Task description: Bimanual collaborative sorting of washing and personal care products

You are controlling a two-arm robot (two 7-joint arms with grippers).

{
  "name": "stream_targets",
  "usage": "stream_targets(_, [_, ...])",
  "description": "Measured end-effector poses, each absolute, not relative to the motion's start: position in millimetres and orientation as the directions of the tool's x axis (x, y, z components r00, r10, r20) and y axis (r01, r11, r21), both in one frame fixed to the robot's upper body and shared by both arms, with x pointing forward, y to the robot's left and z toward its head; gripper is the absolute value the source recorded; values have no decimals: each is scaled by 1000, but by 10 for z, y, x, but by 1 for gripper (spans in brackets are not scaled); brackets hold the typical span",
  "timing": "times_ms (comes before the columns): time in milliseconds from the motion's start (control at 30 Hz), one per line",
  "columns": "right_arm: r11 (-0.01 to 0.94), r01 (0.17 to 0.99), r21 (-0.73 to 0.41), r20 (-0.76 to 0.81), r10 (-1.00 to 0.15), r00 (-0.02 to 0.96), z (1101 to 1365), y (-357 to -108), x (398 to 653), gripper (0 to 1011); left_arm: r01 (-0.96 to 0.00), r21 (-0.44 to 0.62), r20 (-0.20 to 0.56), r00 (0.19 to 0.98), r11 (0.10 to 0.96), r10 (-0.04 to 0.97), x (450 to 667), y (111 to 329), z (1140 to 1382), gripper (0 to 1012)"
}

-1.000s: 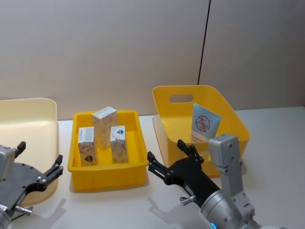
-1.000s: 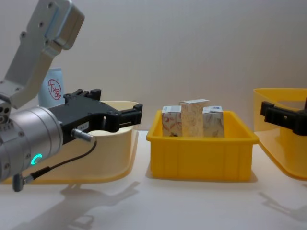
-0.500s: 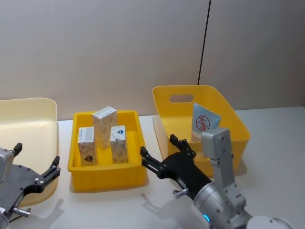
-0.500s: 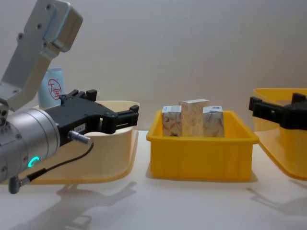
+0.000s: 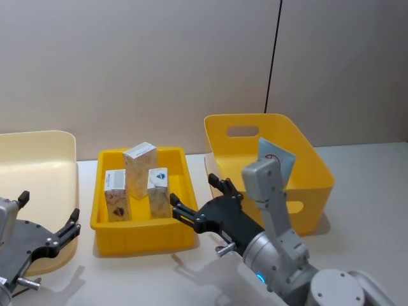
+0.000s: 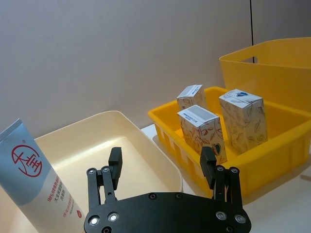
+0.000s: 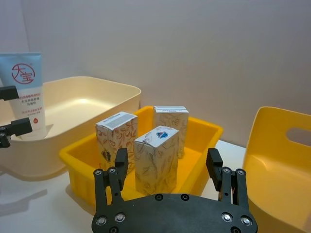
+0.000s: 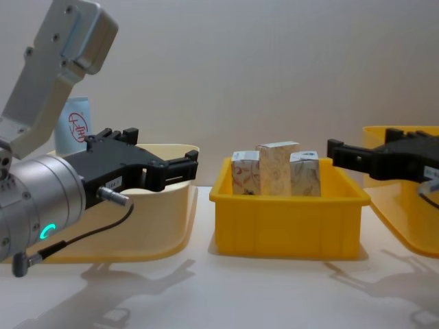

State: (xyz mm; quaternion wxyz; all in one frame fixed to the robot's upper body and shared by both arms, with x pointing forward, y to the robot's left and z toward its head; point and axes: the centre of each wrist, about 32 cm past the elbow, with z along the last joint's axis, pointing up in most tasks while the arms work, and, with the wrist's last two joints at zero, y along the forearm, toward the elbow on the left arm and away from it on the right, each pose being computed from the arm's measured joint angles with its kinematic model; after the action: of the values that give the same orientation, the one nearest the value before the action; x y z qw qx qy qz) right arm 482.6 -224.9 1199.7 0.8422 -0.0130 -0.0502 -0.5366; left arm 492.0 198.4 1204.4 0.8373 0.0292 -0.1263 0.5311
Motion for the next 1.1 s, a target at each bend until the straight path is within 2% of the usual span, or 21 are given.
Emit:
stream_targets(500, [425, 905, -30, 166, -890, 424, 12111, -2052, 5022, 1001, -897, -86, 242, 404, 434, 882, 4920, 1984, 12044, 1000])
stream_targets(1100, [390, 918, -64, 123, -910, 395, 12079, -1852, 5232, 1001, -897, -86, 242, 404, 434, 882, 4920, 1984, 12044, 999])
